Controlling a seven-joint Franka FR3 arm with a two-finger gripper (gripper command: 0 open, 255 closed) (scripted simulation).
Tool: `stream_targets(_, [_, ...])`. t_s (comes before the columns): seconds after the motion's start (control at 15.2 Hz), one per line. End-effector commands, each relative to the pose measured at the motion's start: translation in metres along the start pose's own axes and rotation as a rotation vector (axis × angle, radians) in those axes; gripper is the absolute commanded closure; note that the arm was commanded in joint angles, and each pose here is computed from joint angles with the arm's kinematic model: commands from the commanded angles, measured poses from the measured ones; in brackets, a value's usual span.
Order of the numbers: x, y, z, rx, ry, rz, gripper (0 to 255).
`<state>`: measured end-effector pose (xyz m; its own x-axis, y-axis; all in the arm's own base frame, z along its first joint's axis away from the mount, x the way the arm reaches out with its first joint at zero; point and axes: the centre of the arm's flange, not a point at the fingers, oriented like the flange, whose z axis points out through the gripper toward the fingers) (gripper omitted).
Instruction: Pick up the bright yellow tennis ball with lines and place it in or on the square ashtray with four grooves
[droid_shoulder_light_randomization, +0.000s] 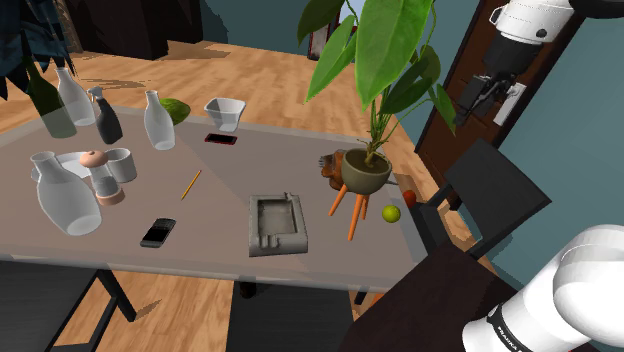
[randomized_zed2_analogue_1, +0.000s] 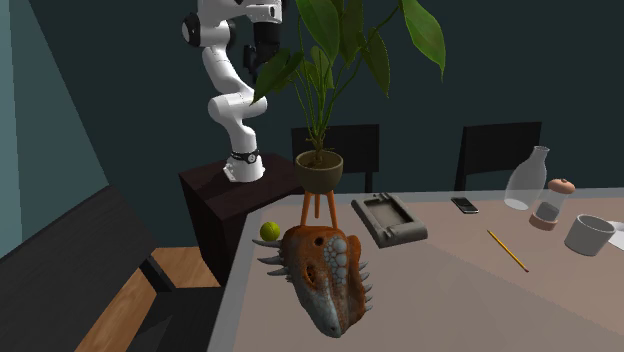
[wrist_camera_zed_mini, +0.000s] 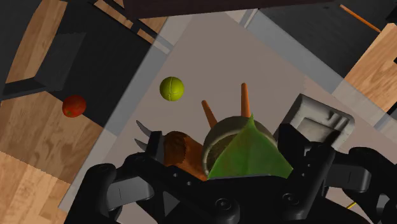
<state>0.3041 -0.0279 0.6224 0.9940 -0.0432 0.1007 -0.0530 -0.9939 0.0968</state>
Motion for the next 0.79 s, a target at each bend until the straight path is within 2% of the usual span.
stream_targets(0.0, [0.0, 0.0, 0.0, 0.0, 0.0, 0.0, 0])
stream_targets(0.73, [0.029, 0.051, 0.138, 0.083, -0.018, -0.075, 0])
